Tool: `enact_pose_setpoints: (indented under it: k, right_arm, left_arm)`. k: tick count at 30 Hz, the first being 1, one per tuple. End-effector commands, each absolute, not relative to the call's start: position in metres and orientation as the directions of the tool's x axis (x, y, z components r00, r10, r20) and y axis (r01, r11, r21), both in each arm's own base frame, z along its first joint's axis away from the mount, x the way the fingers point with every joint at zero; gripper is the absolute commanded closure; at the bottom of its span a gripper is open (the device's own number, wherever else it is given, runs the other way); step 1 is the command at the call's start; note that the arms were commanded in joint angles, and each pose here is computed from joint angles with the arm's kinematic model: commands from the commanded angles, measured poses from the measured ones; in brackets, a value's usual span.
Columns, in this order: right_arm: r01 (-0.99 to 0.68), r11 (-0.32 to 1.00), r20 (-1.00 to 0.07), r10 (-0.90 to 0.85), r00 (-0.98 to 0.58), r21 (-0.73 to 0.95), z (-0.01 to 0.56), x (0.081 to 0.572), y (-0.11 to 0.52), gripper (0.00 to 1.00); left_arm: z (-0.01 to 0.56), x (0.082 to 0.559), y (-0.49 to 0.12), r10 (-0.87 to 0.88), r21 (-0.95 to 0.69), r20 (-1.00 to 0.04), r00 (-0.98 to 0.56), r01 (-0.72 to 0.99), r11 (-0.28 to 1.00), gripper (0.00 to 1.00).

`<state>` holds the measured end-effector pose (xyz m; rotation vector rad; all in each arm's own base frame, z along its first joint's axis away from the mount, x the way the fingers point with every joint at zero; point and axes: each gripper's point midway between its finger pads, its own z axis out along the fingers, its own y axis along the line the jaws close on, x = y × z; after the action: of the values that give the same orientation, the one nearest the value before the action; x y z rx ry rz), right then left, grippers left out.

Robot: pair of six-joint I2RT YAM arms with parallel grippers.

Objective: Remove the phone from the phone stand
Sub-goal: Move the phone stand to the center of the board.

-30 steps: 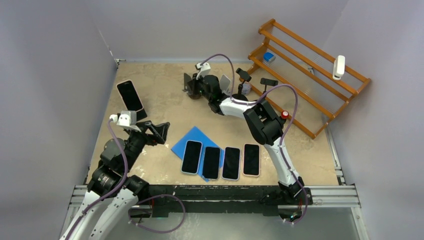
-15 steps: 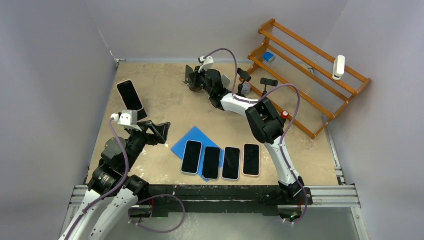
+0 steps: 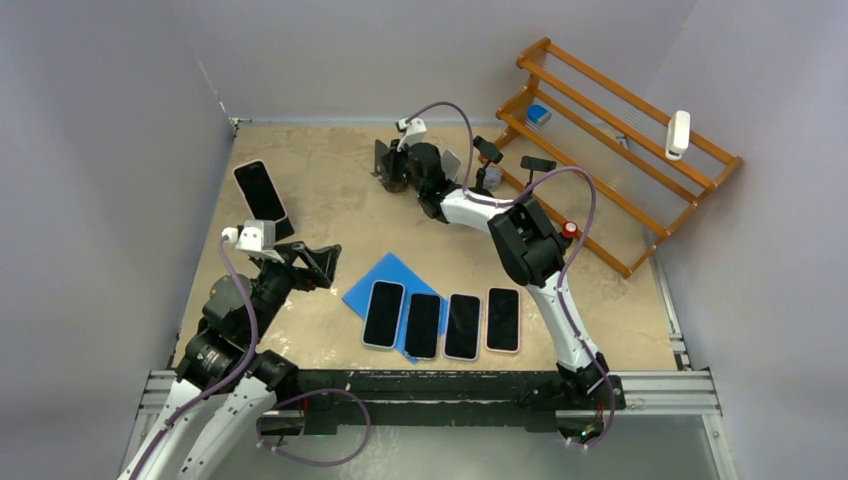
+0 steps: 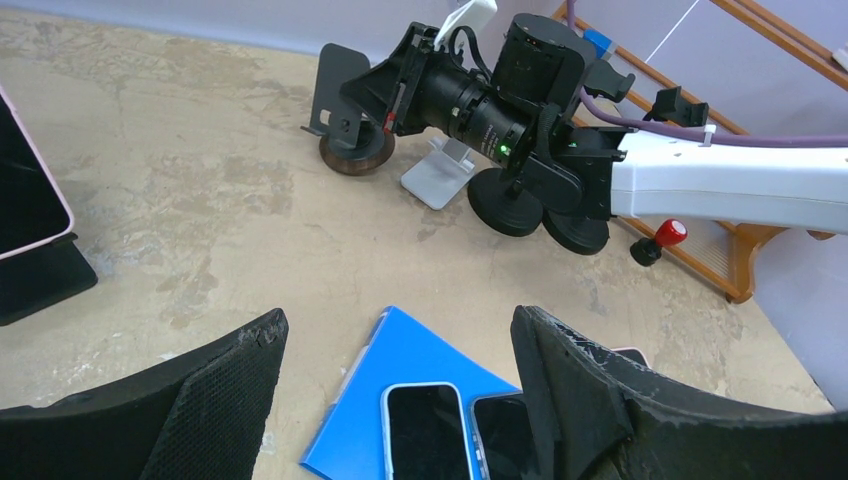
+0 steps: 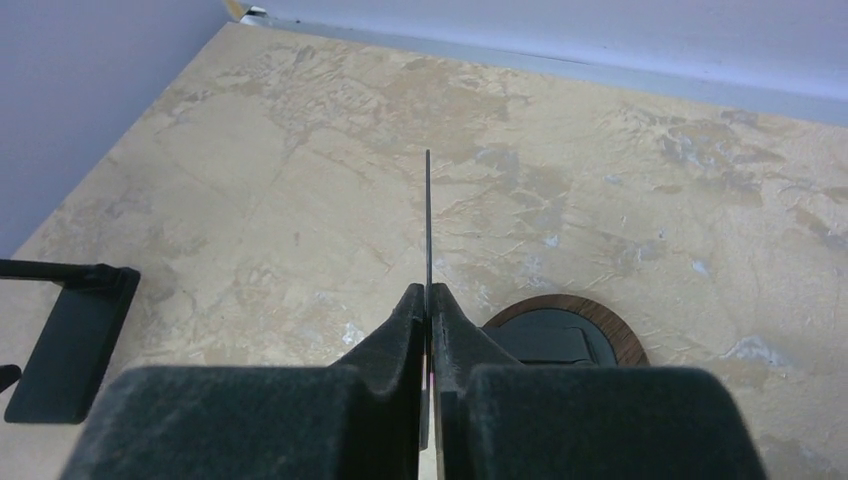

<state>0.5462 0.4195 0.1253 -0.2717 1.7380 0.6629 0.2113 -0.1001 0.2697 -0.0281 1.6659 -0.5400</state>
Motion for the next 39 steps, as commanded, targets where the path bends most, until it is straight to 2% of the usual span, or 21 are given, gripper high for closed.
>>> enact_pose_setpoints:
  k: [1, 4, 6, 13, 25, 33, 39]
  right_arm:
    - [-0.517, 0.811, -0.961, 0.202, -0.191, 0.273, 0.163, 0.552, 0.421, 0.87]
    - [-0.513, 0.817, -0.963, 0.189, -0.194, 0.264, 0.162, 0.552, 0.419, 0.66]
    - [-0.507, 0.822, -0.963, 0.181, -0.198, 0.259, 0.161, 0.552, 0.418, 0.56]
    - [-0.491, 0.834, -0.965, 0.177, -0.194, 0.252, 0.168, 0.550, 0.411, 0.40]
    - [-0.441, 0.864, -0.968, 0.188, -0.163, 0.242, 0.199, 0.543, 0.391, 0.27]
    - [-0.439, 0.868, -0.973, 0.217, -0.083, 0.232, 0.256, 0.527, 0.380, 0.23]
    - [-0.505, 0.830, -0.964, 0.266, -0.015, 0.237, 0.327, 0.481, 0.397, 0.21]
  left_arm:
    - [0.291, 0.211, -0.102, -0.341, -0.364, -0.931, -0.128, 0.319, 0.875, 0.20]
    - [0.291, 0.210, -0.102, -0.341, -0.365, -0.931, -0.130, 0.320, 0.874, 0.20]
    - [0.291, 0.210, -0.102, -0.342, -0.365, -0.931, -0.128, 0.322, 0.874, 0.20]
    - [0.293, 0.208, -0.102, -0.348, -0.369, -0.930, -0.123, 0.326, 0.871, 0.20]
    - [0.295, 0.206, -0.099, -0.376, -0.398, -0.917, -0.131, 0.307, 0.864, 0.17]
    - [0.295, 0.206, -0.095, -0.401, -0.424, -0.905, -0.139, 0.274, 0.863, 0.14]
    - [0.292, 0.208, -0.087, -0.415, -0.435, -0.900, -0.131, 0.228, 0.871, 0.12]
